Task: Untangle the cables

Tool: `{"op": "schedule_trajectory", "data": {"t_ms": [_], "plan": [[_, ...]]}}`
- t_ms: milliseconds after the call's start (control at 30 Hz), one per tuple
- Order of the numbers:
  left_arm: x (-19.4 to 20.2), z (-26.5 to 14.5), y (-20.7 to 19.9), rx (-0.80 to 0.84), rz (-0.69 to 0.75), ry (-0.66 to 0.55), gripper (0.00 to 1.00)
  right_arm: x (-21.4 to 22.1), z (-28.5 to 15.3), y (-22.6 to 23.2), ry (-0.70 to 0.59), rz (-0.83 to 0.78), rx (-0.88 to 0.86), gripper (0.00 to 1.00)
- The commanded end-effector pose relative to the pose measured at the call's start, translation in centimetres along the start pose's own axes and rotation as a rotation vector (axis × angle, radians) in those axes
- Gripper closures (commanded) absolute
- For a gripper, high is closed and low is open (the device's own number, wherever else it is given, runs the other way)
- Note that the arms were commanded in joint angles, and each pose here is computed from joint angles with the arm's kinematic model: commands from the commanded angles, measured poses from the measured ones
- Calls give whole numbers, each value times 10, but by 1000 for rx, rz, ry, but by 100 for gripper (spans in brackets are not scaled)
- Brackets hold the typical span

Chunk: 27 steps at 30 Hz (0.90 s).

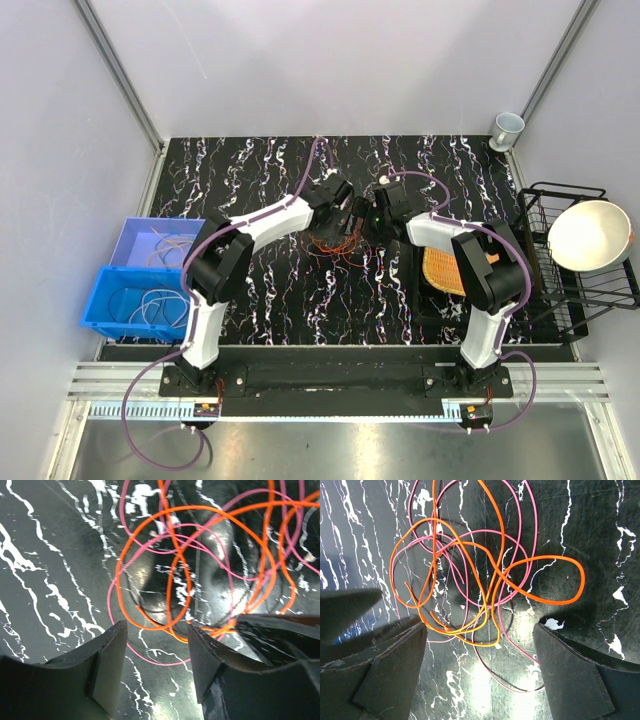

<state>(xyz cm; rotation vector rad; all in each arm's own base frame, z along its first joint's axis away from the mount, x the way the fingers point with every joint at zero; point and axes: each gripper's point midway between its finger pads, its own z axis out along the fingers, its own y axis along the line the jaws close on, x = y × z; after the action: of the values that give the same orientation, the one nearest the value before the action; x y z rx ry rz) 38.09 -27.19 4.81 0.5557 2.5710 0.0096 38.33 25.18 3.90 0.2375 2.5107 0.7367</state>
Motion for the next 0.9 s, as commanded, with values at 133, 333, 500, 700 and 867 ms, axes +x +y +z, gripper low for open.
{"op": "schedule_trajectory", "data": {"t_ms": [133,333,500,700,867], "plan": [[-20,0,-6,-30,46,-47,51,-4,4,2,0,4,-6,8],[-12,14,-2,-58,47,-15,58,-3,4,1,2,4,-4,8],[-5,23,2,-53,27,2,63,-4,4,2,0,4,-6,8],[2,23,-1,-29,12,13,79,-4,5,2,0,4,-4,8],[17,25,0,-27,-5,30,99,-4,5,1,1,6,-4,8]]}}
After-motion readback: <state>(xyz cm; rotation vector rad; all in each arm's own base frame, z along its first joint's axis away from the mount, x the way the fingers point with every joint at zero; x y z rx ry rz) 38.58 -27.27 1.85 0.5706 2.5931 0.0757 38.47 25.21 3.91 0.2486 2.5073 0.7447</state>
